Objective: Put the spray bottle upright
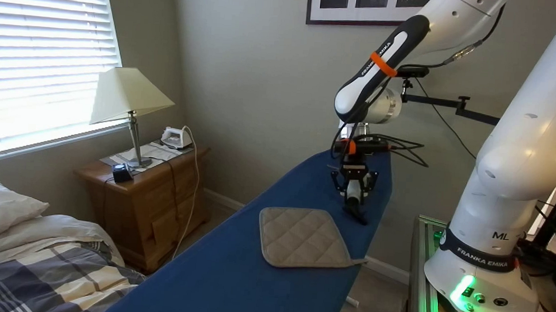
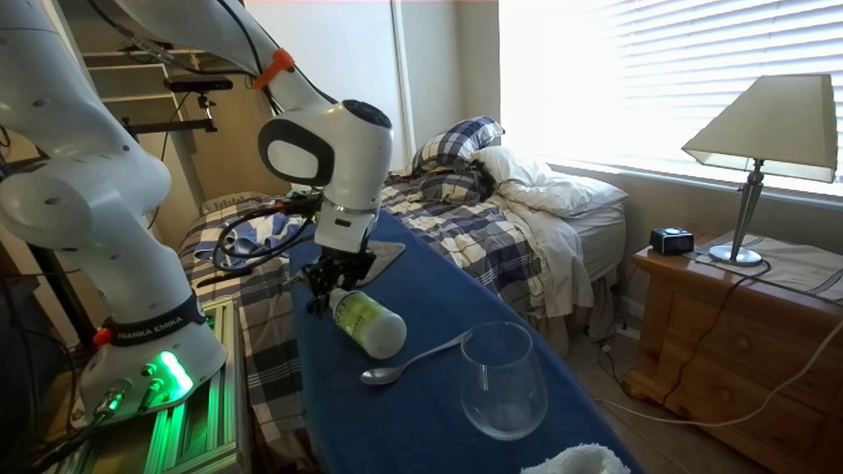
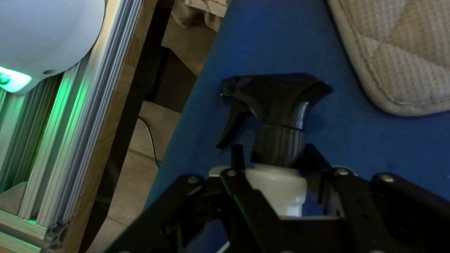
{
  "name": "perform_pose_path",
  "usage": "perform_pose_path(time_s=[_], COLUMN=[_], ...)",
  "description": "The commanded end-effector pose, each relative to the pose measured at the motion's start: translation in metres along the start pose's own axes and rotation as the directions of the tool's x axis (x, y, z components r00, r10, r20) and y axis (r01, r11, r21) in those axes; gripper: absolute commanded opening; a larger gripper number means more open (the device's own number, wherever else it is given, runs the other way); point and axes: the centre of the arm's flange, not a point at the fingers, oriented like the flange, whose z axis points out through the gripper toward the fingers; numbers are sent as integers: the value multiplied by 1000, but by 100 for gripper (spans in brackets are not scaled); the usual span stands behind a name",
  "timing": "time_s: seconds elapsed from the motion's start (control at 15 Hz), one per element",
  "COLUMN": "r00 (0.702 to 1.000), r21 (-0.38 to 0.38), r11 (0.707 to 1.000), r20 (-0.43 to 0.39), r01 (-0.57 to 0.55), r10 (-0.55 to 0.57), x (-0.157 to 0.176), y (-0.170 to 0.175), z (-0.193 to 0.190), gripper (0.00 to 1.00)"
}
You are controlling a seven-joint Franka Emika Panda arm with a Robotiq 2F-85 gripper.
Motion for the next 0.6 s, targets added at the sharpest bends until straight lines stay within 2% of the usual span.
perform_pose_path(time_s=[0.0,0.53], r00=[1000,989], r21=[58,129], r11=[998,989], r20=[28,136], r01=[-5,-70], r10=[3,52], x=[-27,-33], y=[18,-14], z=[19,-24], gripper=[19,19])
